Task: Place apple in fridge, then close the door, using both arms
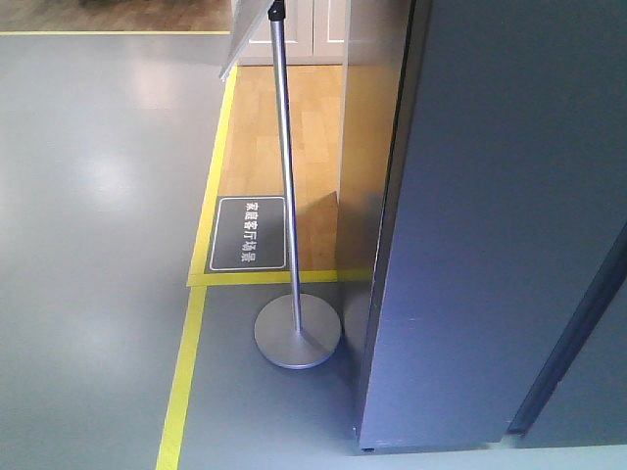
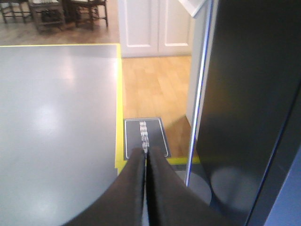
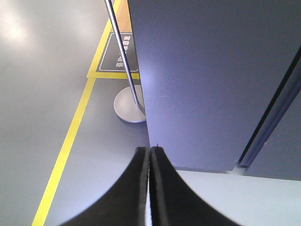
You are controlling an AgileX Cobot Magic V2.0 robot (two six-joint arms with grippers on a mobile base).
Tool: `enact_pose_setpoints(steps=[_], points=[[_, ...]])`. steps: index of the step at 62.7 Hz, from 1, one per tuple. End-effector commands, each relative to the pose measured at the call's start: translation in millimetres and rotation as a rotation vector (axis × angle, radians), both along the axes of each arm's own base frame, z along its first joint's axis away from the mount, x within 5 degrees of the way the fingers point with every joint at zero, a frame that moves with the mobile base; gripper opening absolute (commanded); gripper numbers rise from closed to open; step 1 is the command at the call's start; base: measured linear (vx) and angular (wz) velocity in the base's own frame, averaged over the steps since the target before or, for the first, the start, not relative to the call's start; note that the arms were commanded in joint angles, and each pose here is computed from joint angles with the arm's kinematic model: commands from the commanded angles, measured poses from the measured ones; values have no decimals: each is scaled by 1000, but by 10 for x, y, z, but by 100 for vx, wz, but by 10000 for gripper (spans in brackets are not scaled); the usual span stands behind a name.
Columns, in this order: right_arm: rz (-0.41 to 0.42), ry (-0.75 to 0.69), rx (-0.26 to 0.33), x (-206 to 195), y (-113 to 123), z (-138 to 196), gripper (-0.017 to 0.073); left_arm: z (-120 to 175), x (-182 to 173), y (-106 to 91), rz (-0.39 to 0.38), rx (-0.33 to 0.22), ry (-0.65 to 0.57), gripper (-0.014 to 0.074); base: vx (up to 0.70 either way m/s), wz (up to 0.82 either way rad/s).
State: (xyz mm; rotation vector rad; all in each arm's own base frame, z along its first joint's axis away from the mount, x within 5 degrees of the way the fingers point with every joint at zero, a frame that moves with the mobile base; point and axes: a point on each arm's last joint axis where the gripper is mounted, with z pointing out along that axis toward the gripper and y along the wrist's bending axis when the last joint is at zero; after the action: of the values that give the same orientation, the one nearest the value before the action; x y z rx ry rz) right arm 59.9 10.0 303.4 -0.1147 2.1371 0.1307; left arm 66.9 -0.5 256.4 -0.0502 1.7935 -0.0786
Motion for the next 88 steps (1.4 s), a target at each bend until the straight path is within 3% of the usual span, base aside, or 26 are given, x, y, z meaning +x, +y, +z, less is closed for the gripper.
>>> enact_pose_setpoints(steps=[1, 8, 31, 46, 54, 76, 88], points=[[2, -80, 7, 31, 4, 122, -6, -49, -75, 12, 31, -79, -136, -6, 0, 0], [2, -80, 7, 31, 4, 122, -6, -237, -136, 27, 58, -113, -172, -6, 0, 0], [2, -78, 6, 32, 4, 115, -6, -636, -102, 5, 35, -118, -245, -6, 0, 0], [2, -78, 6, 32, 4, 115, -6, -642, -103, 6, 36, -111, -238, -6, 0, 0], [2, -77, 6, 32, 4, 115, -6, -640, -103, 4, 30, -74, -240, -6, 0, 0], [2, -77, 6, 32, 4, 115, -6, -496, -118, -2, 17, -31, -401, -6, 0, 0], [2, -77, 6, 32, 4, 115, -6, -480, -123, 28, 70, -28, -421, -6, 0, 0]])
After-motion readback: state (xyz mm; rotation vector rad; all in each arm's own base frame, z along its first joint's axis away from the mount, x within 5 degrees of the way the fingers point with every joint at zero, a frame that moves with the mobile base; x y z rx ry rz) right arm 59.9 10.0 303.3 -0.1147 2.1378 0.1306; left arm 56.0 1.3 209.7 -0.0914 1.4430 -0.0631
